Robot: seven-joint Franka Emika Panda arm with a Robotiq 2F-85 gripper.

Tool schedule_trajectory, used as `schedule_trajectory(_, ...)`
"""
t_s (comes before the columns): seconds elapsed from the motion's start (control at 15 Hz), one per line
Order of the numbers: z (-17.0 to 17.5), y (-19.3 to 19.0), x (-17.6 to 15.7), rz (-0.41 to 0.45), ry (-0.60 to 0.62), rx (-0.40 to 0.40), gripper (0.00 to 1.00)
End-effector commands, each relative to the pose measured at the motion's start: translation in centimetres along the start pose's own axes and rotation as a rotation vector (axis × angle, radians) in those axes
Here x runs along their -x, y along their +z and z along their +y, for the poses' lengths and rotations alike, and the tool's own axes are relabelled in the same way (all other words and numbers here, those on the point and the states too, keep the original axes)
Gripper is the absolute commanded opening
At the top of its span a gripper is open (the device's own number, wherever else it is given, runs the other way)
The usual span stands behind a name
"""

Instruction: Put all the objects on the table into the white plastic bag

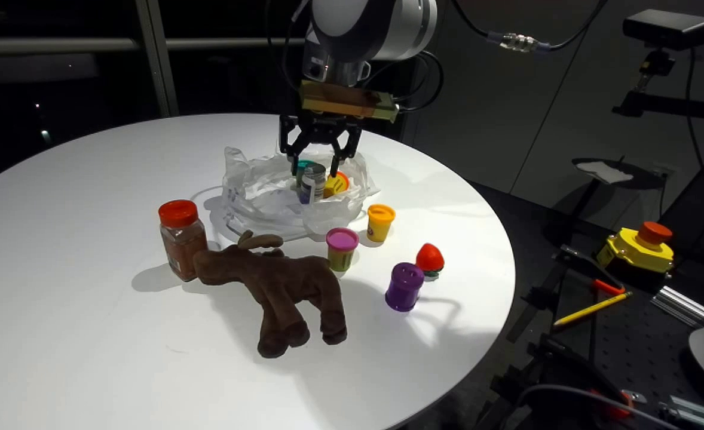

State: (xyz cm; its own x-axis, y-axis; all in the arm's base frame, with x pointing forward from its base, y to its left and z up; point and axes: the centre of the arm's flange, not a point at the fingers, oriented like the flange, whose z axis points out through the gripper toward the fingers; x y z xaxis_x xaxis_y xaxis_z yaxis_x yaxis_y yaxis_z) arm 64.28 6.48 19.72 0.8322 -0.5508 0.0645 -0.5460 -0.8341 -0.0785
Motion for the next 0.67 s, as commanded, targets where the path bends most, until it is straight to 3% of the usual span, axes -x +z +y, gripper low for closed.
schedule_trajectory(0.0,0.1,-4.1,1.1,0.015,-0.016,-0.039,1.00)
schedule_trajectory(0.2,1.4,-6.6,3.0,0.008,-0.031,0.006,1.00)
schedule_trajectory(0.4,4.1,-7.0,5.6,-0.067,-0.046,0.051,1.00)
schedule_trajectory(0.6,6.7,-6.5,8.2,-0.085,-0.093,0.086,1.00)
